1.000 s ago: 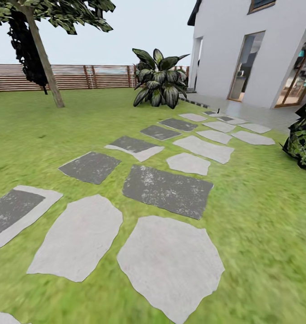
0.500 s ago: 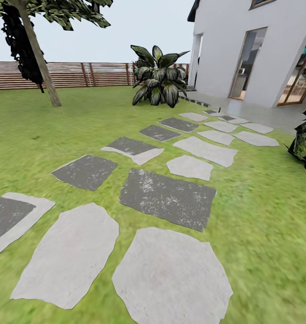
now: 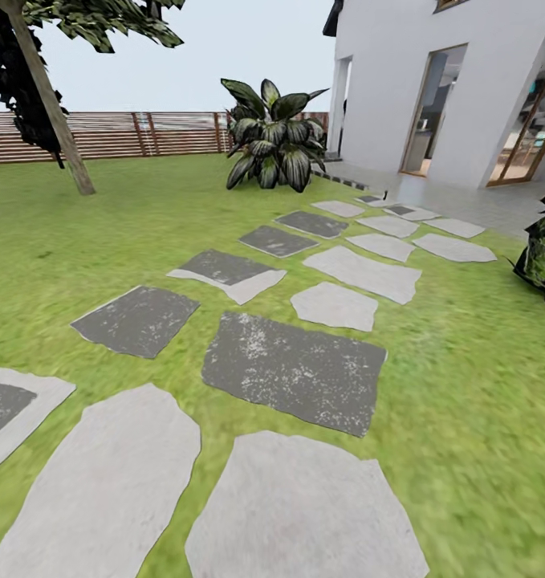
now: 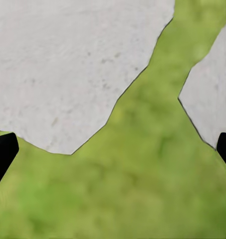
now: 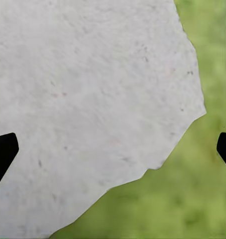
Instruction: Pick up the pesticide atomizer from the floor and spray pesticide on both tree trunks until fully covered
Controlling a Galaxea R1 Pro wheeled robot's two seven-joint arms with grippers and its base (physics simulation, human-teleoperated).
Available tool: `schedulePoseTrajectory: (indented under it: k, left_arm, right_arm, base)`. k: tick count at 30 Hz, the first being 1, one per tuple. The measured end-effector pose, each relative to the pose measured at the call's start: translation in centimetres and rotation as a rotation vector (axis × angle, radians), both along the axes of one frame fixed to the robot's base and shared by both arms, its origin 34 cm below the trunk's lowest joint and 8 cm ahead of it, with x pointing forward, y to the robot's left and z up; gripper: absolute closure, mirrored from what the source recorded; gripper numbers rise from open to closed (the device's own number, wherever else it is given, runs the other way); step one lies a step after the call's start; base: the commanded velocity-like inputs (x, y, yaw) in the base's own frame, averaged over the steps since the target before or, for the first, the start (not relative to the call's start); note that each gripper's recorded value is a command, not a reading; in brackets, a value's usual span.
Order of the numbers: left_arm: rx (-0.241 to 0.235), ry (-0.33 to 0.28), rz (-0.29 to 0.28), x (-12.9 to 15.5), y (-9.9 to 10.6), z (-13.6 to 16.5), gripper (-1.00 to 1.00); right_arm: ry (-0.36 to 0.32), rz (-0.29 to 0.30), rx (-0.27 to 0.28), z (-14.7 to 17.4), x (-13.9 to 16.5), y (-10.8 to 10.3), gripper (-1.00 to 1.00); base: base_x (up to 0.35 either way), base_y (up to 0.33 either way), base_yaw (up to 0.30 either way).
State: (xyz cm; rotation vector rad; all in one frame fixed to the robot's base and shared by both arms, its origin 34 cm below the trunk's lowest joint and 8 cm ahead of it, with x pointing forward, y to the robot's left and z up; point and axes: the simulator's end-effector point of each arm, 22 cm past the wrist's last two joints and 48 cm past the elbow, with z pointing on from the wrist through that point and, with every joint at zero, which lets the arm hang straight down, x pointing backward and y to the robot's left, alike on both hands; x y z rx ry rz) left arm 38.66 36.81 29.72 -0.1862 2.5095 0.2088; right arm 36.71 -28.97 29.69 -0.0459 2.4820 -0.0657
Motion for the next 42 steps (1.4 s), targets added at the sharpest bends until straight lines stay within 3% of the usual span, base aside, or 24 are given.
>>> schedulePoseTrajectory:
  k: [10,35,42]
  left_arm:
    - [0.000,-0.011,0.002,0.34,0.03,0.29,-1.00]
    - [0.000,-0.011,0.002,0.37,0.04,0.32,-1.00]
    - [0.001,-0.012,0.002,0.38,0.07,0.32,-1.00]
  right_arm:
    - [-0.009,0.001,0.000,0.24,0.31,0.01,-1.00]
    - [-0.009,-0.001,-0.001,0.23,0.27,-0.05,-1.00]
    - [-0.009,-0.001,-0.002,0.23,0.27,-0.06,-1.00]
  base:
    - [0.340,0.000,-0.198]
    - [0.340,0.000,-0.006]
    - [0.340,0.000,-0.193]
